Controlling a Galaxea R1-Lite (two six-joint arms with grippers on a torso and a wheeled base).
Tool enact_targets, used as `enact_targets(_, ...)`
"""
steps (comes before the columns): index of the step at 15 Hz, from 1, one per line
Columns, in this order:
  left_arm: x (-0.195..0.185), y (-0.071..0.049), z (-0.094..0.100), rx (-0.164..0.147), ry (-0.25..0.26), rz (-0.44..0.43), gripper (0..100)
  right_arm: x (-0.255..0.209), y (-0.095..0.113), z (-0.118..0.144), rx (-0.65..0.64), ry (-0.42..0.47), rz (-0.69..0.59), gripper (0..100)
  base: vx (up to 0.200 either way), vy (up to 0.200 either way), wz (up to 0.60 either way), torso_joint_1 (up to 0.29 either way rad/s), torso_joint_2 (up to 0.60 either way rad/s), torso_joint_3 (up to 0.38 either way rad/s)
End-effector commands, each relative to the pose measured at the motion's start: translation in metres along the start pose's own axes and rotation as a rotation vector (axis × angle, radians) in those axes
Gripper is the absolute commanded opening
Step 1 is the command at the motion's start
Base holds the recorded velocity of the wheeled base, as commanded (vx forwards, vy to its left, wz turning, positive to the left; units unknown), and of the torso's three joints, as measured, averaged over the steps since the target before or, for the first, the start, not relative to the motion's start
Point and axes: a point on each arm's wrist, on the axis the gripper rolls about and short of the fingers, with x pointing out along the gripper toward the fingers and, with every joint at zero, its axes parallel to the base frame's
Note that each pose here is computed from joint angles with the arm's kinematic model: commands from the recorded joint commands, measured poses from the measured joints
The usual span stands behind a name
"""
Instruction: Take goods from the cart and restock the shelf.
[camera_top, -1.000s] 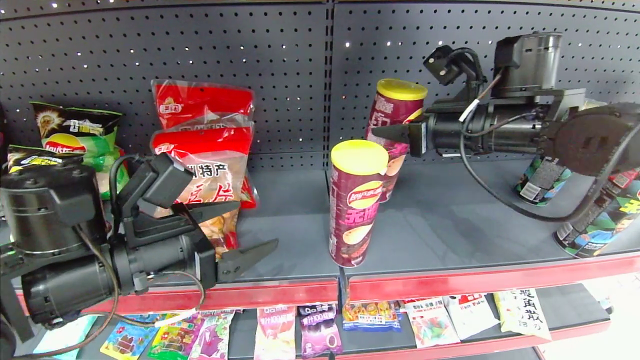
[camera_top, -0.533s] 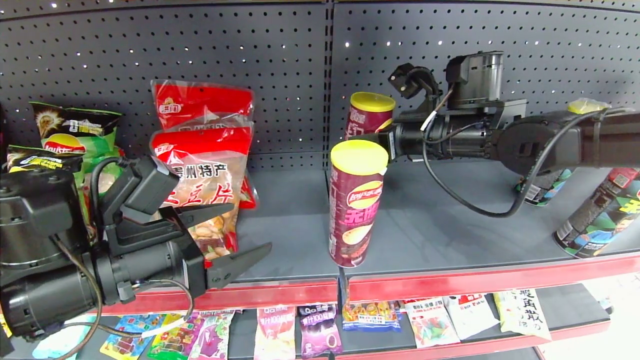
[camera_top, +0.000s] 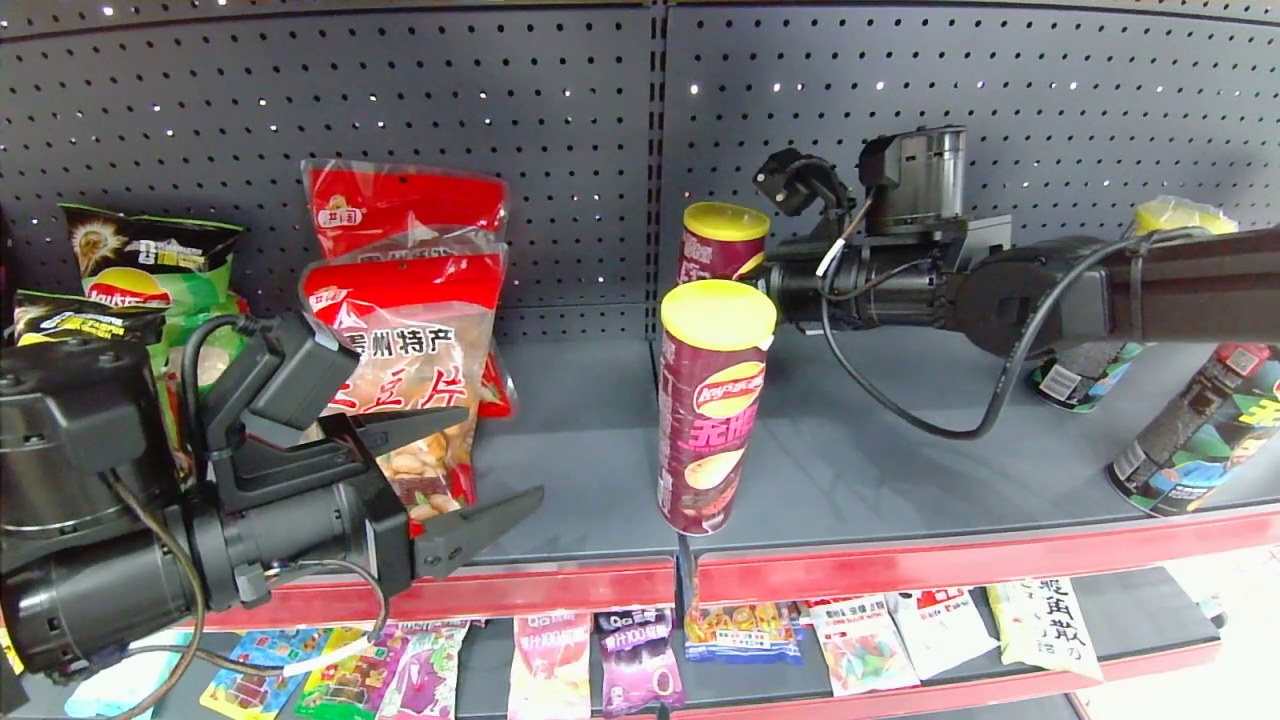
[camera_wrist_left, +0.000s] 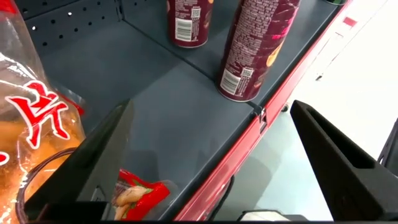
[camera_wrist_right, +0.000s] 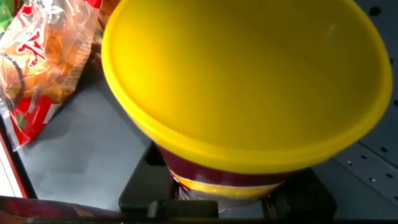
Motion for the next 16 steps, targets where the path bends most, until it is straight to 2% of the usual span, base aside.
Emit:
enact_targets(1,0.002,0.001,-0.001,-0.002,0.006,-0.002,100,0.002,0.001,-0.003,0.002,0.007,0.006,0,0.0,0.0,0.0,0.0,0.0,0.0)
enact_targets(2,0.002,0.001,-0.001,-0.002,0.005,-0.003,100,0.002,0.001,-0.003,0.003,0.01,0.006,0,0.0,0.0,0.0,0.0,0.0,0.0)
enact_targets(3,0.002,0.001,-0.002,-0.004,0.008,-0.003,100,0.003,0.002,-0.004,0.005,0.013,0.008,100,0.0,0.0,0.0,0.0,0.0,0.0)
enact_targets(8,0.003,0.001,-0.002,-0.005,0.011,-0.005,100,-0.003,0.006,-0.005,0.011,0.021,0.011,100,0.0,0.0,0.0,0.0,0.0,0.0)
enact_targets(13,0.005,0.002,-0.005,-0.008,0.027,0.002,100,-0.042,0.014,-0.013,0.032,0.065,-0.01,100,0.0,0.0,0.0,0.0,0.0,0.0)
enact_targets(16,0.012,0.004,-0.01,-0.011,0.05,-0.001,100,-0.062,0.0,-0.022,0.056,0.088,-0.08,100,0.0,0.0,0.0,0.0,0.0,0.0)
